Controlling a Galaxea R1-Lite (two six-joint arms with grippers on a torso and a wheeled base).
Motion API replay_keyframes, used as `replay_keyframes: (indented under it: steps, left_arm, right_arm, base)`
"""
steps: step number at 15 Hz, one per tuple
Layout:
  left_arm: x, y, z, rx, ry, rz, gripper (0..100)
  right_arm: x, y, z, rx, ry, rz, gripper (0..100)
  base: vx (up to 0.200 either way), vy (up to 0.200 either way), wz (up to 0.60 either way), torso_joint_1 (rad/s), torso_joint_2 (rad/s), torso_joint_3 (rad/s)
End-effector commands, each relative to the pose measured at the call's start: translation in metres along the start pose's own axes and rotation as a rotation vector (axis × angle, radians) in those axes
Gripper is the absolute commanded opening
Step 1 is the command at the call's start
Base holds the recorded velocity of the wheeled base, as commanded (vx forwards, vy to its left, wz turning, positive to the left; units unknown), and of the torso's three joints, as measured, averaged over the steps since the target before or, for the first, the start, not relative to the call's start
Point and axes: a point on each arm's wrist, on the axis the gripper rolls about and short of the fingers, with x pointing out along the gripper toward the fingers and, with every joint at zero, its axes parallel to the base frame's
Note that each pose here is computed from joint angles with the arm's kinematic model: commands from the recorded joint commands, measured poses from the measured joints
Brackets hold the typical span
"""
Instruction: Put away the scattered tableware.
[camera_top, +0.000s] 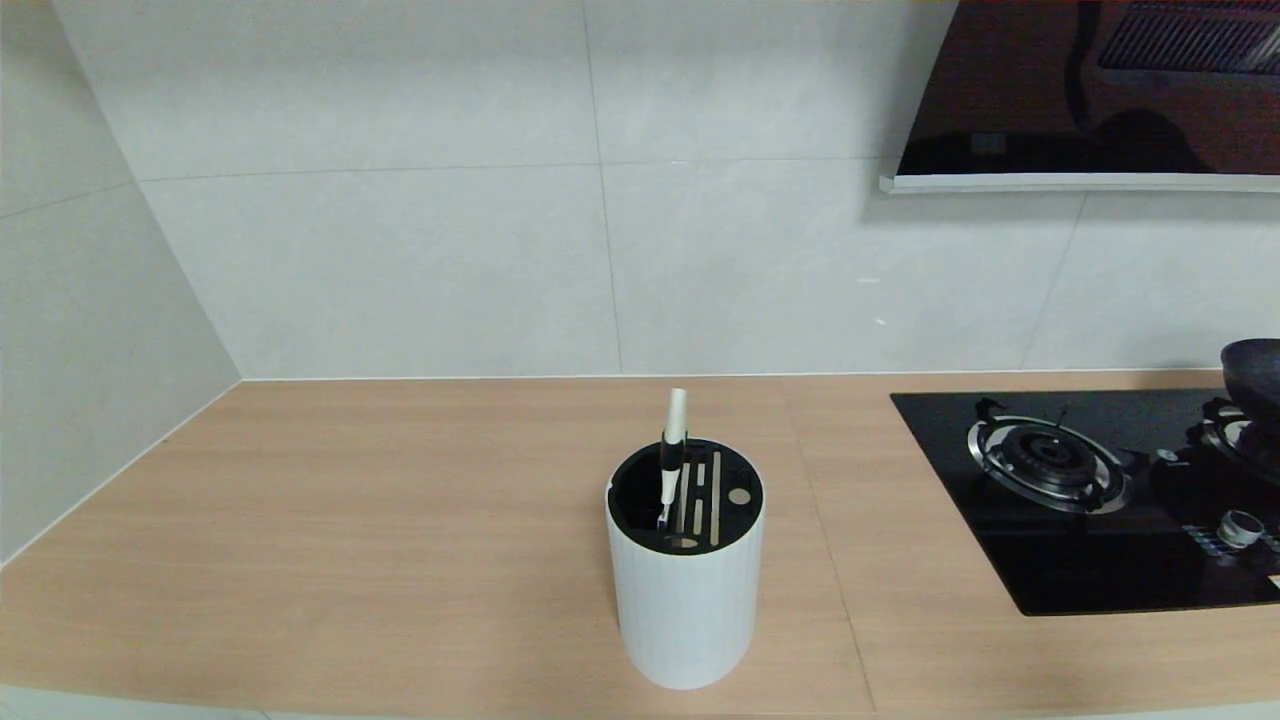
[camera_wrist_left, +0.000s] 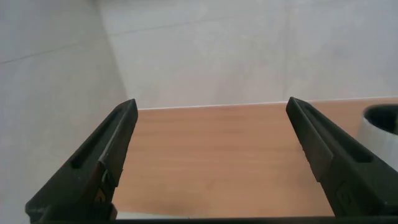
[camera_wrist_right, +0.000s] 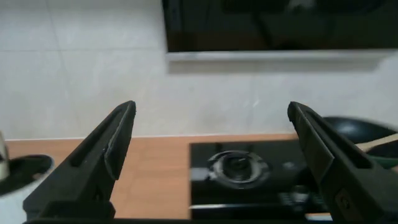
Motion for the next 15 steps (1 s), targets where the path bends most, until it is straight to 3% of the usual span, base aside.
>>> replay_keyframes:
  steps: [1,3,4,6,8,9,10,11,13,14,15]
  left_arm:
    - [-0.015,-0.003,-0.003,0.01,-0.039,0.078,100]
    - [-0.021,-0.007,-0.019,0.025,-0.005,0.053,100]
    - [-0.017,-0.01,-0.029,0.026,0.025,0.011,100]
    - [-0.007,-0.016,-0.053,-0.044,0.086,-0.032,100]
    - [0.003,-0.024,-0.088,-0.086,0.151,-0.07,100]
    - [0.005,-0.026,-0.095,-0.095,0.158,-0.081,100]
    - [0.009,-0.032,-0.121,-0.107,0.187,-0.134,100]
    - [0.009,-0.033,-0.128,-0.105,0.21,-0.154,100]
    - [0.008,-0.034,-0.129,-0.158,0.228,-0.205,100]
    - [0.008,-0.035,-0.129,-0.16,0.226,-0.248,100]
    - [0.008,-0.035,-0.129,-0.136,0.224,-0.257,100]
  right_arm:
    - [-0.028,0.001,-0.007,-0.019,-0.091,-0.06,100]
    - [-0.032,0.003,-0.021,-0.04,-0.068,-0.068,100]
    - [-0.028,0.005,-0.035,-0.028,-0.017,-0.058,100]
    - [-0.018,0.011,-0.085,-0.027,0.149,-0.02,100]
    - [-0.017,0.016,-0.132,-0.014,0.293,0.042,100]
    - [-0.017,0.016,-0.133,-0.001,0.293,0.049,100]
    - [-0.017,0.017,-0.134,0.076,0.305,0.08,100]
    - [-0.017,0.017,-0.134,0.082,0.306,0.087,100]
    - [-0.019,0.018,-0.139,0.073,0.367,0.093,100]
    - [-0.019,0.018,-0.139,0.064,0.353,0.107,100]
    - [-0.019,0.018,-0.139,0.061,0.352,0.119,100]
  base:
    - [0.0,0.0,0.0,0.0,0.0,0.0]
    - [0.0,0.0,0.0,0.0,0.0,0.0]
    - [0.0,0.0,0.0,0.0,0.0,0.0]
    - [0.0,0.0,0.0,0.0,0.0,0.0]
    - [0.0,0.0,0.0,0.0,0.0,0.0]
    - [0.0,0.0,0.0,0.0,0.0,0.0]
    - [0.0,0.0,0.0,0.0,0.0,0.0]
    - [0.0,0.0,0.0,0.0,0.0,0.0]
    - [0.0,0.0,0.0,0.0,0.0,0.0]
    - [0.0,0.0,0.0,0.0,0.0,0.0]
    - [0.0,0.0,0.0,0.0,0.0,0.0]
